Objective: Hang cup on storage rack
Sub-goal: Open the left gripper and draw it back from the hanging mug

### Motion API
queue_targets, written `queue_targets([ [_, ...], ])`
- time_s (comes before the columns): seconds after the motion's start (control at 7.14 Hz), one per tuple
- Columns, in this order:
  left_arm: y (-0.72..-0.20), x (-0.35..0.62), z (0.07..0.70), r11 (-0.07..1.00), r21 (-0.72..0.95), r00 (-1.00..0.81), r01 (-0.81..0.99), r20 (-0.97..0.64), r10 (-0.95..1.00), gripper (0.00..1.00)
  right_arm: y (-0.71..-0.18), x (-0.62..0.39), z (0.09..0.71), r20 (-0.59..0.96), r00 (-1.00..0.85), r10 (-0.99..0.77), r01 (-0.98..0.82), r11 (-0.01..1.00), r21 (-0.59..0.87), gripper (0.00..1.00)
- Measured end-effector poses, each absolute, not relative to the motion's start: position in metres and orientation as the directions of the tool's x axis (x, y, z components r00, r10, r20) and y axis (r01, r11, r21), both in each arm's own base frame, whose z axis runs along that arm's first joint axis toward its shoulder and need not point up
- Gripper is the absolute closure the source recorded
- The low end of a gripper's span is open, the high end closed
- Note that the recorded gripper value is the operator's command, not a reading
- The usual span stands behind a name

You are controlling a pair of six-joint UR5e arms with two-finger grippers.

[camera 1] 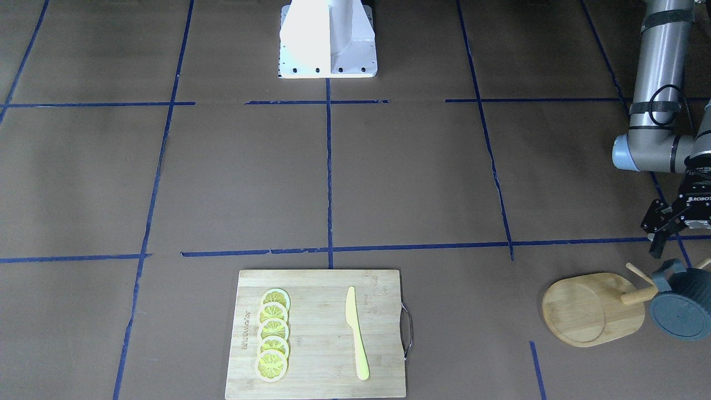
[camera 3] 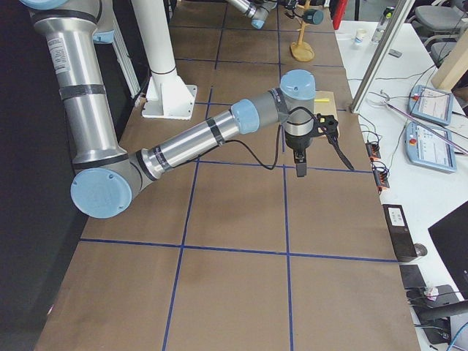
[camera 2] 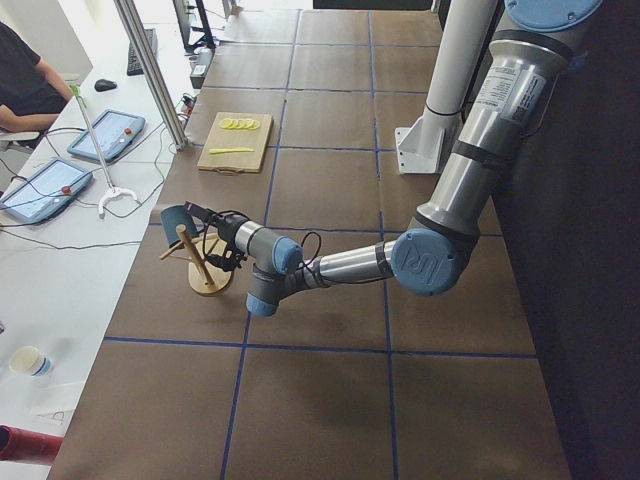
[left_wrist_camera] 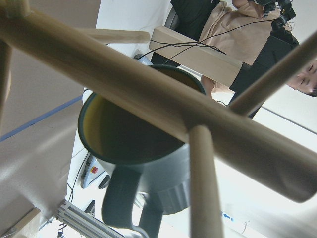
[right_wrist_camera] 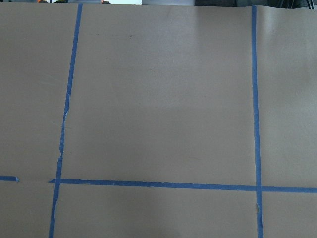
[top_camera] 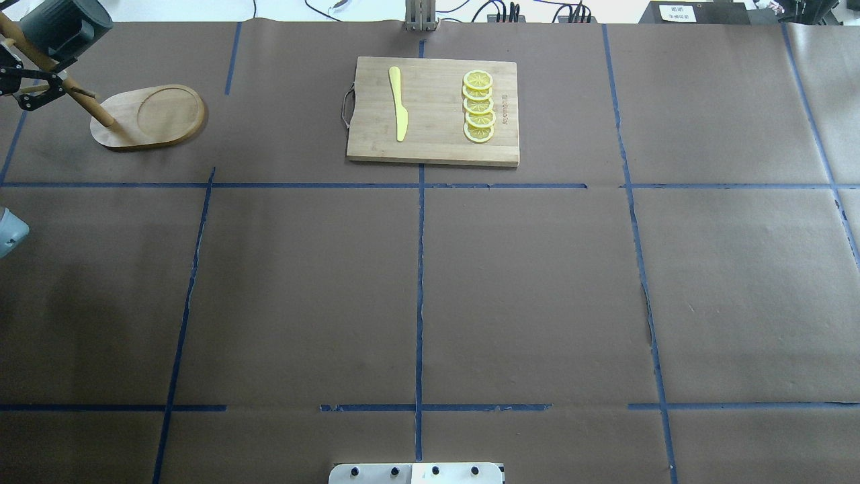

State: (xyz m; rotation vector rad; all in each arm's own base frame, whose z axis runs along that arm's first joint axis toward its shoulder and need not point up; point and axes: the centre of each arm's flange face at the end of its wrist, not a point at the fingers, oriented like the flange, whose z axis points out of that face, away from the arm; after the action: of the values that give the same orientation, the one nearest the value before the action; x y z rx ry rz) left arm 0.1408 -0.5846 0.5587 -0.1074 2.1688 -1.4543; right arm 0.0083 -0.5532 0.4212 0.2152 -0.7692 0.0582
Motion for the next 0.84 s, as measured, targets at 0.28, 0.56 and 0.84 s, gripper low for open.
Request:
queue_targets([
  [0.28, -0.559, 0.126, 0.561, 0.433, -0.876, -0.862, 0.211, -0.376, -0.34, 0.0, -0.553, 0.01, 0.421, 0.696, 0.717, -0.024, -0.134, 0.976, 0.172, 0.0],
  [0.56, -0.524, 0.109, 0.557, 0.447, -0.871, -0.865, 0.202, -0.373, -0.335, 0.0, -0.553, 0.011, 0.421, 0.697, 0.717, -0.022, -0.135, 0.976, 0.17, 0.0],
  [0.84, -0.504, 0.1, 0.538, 0.453, -0.867, -0.838, 0.207, -0.396, -0.375, 0.0, -0.552, 0.011, 0.423, 0.698, 0.716, -0.02, -0.135, 0.977, 0.166, 0.0],
])
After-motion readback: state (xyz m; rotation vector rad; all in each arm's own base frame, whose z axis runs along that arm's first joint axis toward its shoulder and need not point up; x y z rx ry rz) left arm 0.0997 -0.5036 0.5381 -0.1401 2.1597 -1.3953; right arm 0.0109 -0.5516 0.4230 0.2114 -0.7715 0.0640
